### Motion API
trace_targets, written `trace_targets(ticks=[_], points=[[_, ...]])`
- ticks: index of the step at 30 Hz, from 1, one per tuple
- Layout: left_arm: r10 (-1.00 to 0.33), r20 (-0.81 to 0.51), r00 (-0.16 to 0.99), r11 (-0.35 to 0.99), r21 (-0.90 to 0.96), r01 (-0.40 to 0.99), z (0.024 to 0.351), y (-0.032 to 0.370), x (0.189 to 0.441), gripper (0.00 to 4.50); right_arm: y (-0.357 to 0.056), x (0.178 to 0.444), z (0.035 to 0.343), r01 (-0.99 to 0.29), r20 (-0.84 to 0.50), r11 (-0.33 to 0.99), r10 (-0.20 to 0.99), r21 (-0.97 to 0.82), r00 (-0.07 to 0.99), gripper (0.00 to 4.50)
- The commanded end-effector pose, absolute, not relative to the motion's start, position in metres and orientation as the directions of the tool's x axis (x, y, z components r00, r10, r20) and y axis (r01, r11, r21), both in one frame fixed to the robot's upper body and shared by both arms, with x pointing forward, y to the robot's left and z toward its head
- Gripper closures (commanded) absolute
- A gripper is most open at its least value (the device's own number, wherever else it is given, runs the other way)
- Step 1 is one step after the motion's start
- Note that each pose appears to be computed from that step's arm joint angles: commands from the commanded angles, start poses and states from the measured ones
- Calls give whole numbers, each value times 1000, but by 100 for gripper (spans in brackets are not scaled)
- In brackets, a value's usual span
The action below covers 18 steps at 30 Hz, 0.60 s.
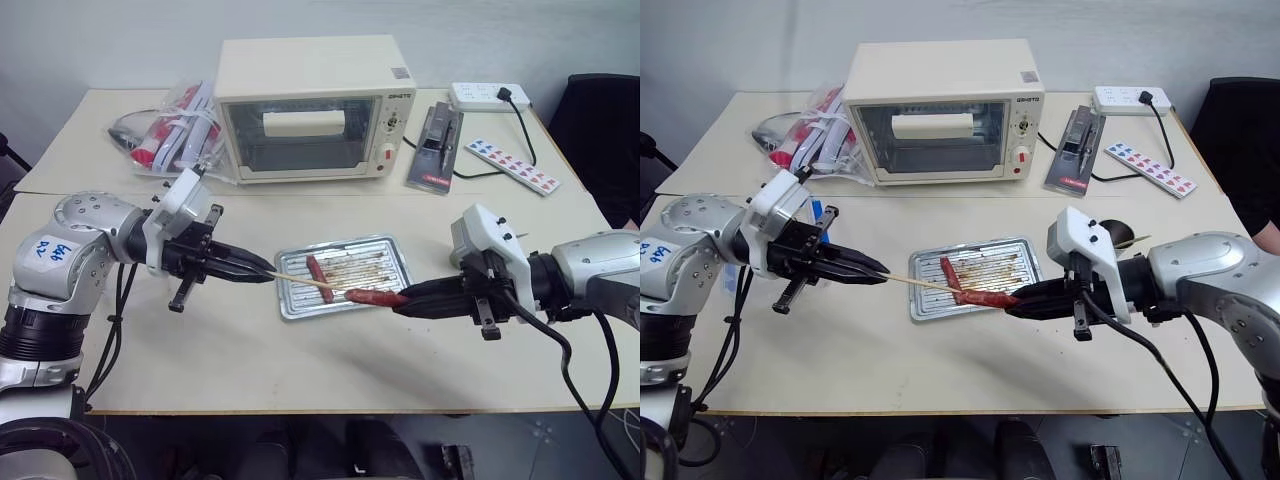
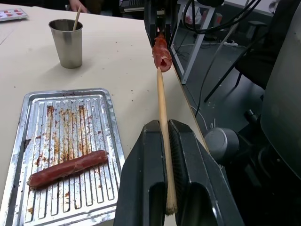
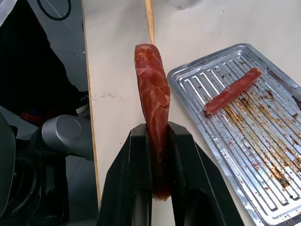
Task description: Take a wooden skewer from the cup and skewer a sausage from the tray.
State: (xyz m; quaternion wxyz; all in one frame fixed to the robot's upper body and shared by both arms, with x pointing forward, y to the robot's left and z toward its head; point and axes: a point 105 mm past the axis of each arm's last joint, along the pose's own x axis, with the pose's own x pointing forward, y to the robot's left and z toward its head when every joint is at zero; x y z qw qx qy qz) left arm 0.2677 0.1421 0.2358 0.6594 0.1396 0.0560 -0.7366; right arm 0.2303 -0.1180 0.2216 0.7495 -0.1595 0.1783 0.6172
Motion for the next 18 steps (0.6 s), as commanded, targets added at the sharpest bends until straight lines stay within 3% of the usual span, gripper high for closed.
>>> trace_targets(ticks=[1,18], points=[[-952,-290,-94,-142,147,979,243,141,266,450,-121,231,228,-979,-455,197,867,-60,203,419],[-949,-298,-97,-150,158,976,242,141,267,450,-121,231,229,-976,-441,208,872,-62,213,419]])
